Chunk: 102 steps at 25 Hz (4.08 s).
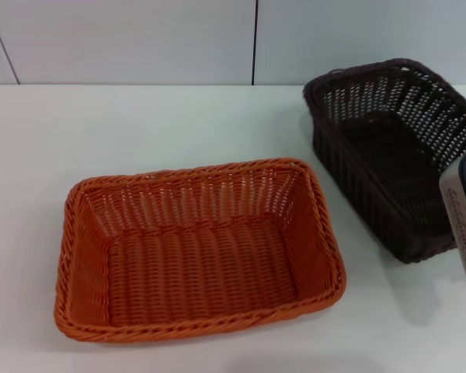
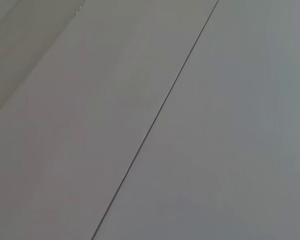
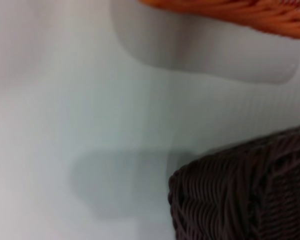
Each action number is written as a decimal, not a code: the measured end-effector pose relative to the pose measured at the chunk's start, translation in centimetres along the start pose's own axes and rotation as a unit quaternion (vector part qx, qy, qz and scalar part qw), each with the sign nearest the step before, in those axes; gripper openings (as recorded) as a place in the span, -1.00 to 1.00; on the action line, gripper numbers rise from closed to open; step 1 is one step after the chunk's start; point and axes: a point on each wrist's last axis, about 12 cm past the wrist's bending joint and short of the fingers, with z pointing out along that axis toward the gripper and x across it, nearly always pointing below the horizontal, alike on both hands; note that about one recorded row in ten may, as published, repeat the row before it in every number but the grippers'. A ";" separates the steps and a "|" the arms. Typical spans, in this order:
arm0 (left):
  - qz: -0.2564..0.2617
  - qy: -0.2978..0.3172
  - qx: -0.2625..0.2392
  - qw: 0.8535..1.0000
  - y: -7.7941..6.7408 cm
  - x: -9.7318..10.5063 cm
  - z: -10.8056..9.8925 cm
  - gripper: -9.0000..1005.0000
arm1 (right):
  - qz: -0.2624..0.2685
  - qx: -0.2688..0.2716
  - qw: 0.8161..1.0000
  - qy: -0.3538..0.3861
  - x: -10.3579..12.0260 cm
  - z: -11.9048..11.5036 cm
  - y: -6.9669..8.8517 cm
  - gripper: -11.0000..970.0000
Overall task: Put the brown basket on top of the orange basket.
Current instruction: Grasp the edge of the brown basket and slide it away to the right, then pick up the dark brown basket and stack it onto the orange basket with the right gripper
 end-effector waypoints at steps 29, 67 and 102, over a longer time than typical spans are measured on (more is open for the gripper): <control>0.004 -0.002 0.000 1.000 0.3 -0.4 -0.1 0.59 | -0.069 0.151 0.986 -0.015 -3.4 -7.0 -2.6 -0.57; -0.051 -0.057 -0.029 0.997 0.2 0.2 -1.5 0.59 | -0.468 0.187 0.825 -0.255 -7.9 -11.9 -2.8 -0.56; -0.070 -0.080 -0.050 0.993 -0.5 1.6 -3.6 0.59 | -0.470 0.174 0.852 -0.148 -4.3 -9.7 -2.7 -0.54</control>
